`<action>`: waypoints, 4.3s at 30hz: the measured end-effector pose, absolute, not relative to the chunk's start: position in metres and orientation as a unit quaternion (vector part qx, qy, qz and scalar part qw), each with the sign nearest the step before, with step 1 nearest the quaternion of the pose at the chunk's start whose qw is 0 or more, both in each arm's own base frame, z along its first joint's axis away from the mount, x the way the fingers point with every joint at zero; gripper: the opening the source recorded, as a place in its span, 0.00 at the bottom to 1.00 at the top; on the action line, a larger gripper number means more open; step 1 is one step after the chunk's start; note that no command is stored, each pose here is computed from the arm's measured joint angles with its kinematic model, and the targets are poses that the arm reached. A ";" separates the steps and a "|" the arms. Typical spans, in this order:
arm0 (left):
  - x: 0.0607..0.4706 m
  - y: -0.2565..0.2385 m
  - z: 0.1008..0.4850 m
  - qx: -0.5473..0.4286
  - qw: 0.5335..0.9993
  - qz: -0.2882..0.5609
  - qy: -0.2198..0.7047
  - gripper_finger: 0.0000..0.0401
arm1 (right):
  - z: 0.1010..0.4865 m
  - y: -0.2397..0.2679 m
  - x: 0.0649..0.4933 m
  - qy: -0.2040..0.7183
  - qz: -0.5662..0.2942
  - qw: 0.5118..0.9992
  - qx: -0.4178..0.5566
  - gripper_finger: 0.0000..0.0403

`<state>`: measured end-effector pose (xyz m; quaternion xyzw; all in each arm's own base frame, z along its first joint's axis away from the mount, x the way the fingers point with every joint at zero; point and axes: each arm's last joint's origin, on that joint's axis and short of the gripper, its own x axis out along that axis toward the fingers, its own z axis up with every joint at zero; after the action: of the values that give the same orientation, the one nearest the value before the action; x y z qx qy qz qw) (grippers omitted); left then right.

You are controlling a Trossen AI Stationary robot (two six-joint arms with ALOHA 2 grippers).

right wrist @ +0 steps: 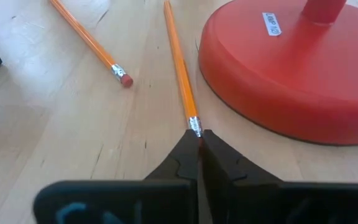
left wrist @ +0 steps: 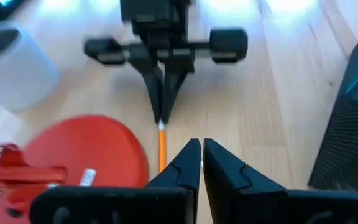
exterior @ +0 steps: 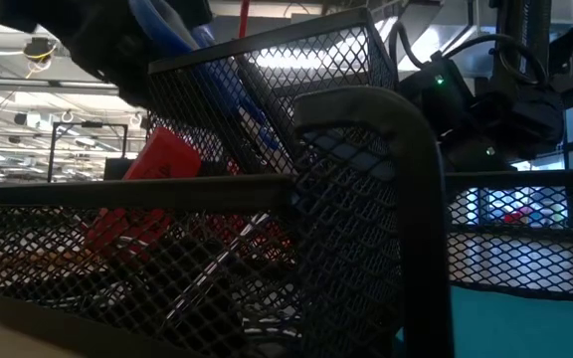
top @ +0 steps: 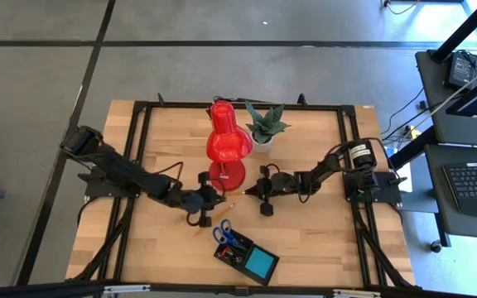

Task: Pick and place office supplies into organizer
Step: Put the orange top pencil into the black desk organizer

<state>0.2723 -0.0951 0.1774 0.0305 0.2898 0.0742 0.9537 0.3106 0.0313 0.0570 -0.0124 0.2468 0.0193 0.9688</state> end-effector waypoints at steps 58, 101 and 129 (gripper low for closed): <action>0.257 -0.106 0.172 0.014 0.944 0.111 0.310 0.03 | 0.085 0.033 0.315 0.190 0.032 0.981 0.014 0.03; 0.214 -0.098 0.183 -0.019 0.901 0.161 0.403 0.16 | 0.256 0.065 0.252 0.327 -0.037 0.940 -0.093 0.03; 0.214 -0.098 0.183 -0.015 0.902 0.167 0.398 0.16 | 0.352 0.141 0.228 0.425 0.076 0.902 0.019 0.03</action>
<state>0.2139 -0.0977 0.1834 -0.0153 0.3975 0.1673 0.9021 0.2275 0.1408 0.3521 0.0185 0.4255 0.0759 0.9016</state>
